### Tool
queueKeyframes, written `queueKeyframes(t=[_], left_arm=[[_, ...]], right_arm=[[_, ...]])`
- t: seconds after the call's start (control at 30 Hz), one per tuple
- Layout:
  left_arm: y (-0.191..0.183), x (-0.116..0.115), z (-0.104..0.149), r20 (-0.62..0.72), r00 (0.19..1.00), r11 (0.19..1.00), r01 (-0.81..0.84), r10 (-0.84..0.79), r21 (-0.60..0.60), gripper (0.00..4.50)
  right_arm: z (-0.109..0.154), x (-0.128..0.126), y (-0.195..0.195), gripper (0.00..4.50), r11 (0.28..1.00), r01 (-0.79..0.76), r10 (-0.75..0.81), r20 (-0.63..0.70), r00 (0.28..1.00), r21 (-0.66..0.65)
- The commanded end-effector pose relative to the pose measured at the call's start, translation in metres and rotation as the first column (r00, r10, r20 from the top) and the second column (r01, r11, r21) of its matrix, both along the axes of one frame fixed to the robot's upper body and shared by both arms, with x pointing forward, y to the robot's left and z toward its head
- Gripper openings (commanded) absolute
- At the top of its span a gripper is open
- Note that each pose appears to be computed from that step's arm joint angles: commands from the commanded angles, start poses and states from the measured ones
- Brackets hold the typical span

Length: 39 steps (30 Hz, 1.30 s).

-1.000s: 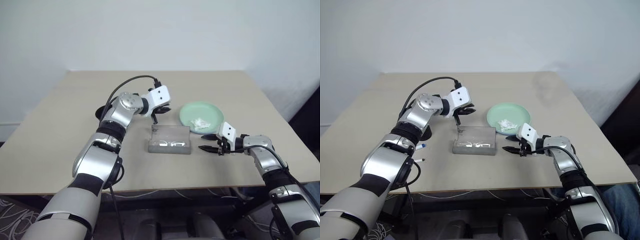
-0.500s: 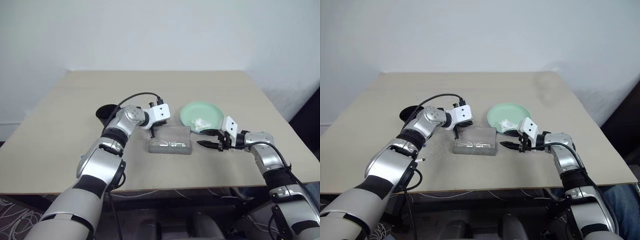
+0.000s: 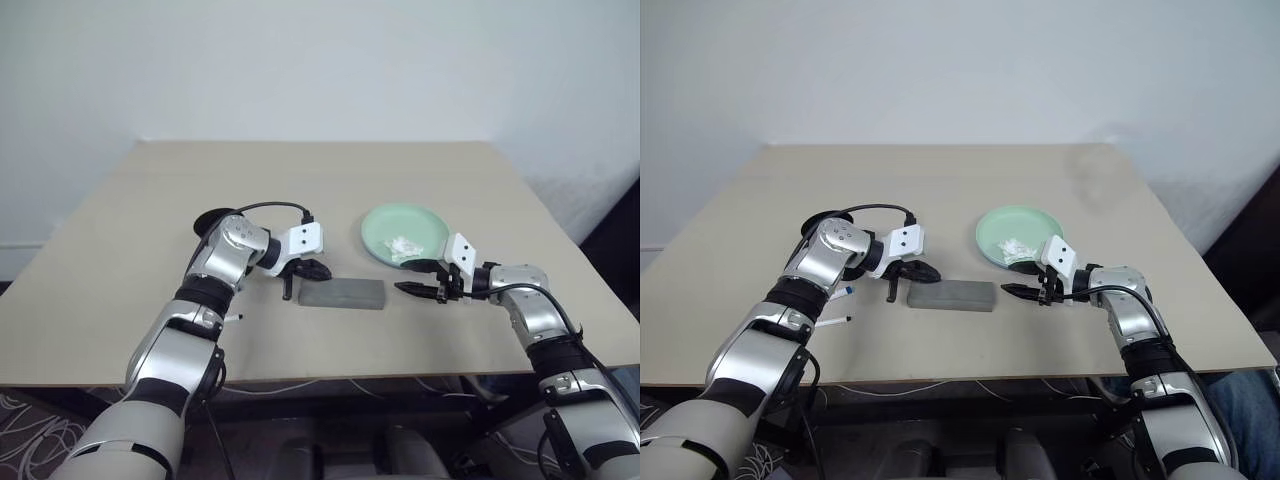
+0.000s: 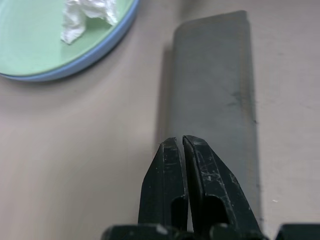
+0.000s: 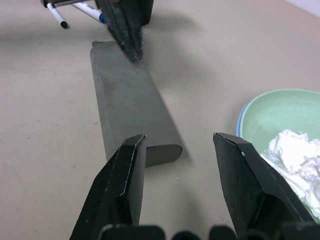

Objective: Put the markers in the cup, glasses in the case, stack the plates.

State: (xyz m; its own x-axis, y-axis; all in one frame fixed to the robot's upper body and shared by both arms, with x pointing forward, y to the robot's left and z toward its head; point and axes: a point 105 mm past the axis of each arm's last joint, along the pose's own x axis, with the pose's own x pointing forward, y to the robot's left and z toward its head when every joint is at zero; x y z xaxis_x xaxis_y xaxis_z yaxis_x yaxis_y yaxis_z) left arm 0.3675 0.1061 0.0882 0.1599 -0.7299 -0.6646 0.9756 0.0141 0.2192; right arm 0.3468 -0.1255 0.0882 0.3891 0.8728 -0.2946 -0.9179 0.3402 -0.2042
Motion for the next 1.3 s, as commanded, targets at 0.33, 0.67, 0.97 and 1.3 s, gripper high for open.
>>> queueKeyframes(t=[0.33, 0.67, 0.97, 1.3], left_arm=[[-0.004, -0.011, 0.034, 0.099, 0.995, 0.995, -0.009, 0.019, -0.098, 0.15], [0.061, -0.065, 0.054, 0.049, 0.998, 0.999, -0.037, 0.038, -0.027, 0.31], [0.119, -0.089, 0.063, -0.016, 0.992, 0.981, -0.123, 0.126, 0.148, 3.22], [0.163, -0.083, 0.047, -0.057, 0.974, 0.934, -0.192, 0.219, 0.302, 4.43]], right_arm=[[0.015, 0.005, 0.005, 2.32, 1.000, -0.016, 0.015, 0.052, 0.999, 0.020], [0.014, 0.004, 0.006, 2.32, 0.999, -0.032, 0.031, 0.041, 0.999, 0.011], [0.013, 0.007, 0.017, 2.32, 0.998, -0.067, 0.067, 0.031, 0.997, 0.010], [0.011, 0.010, 0.022, 2.32, 0.997, -0.076, 0.076, 0.028, 0.997, 0.012]])
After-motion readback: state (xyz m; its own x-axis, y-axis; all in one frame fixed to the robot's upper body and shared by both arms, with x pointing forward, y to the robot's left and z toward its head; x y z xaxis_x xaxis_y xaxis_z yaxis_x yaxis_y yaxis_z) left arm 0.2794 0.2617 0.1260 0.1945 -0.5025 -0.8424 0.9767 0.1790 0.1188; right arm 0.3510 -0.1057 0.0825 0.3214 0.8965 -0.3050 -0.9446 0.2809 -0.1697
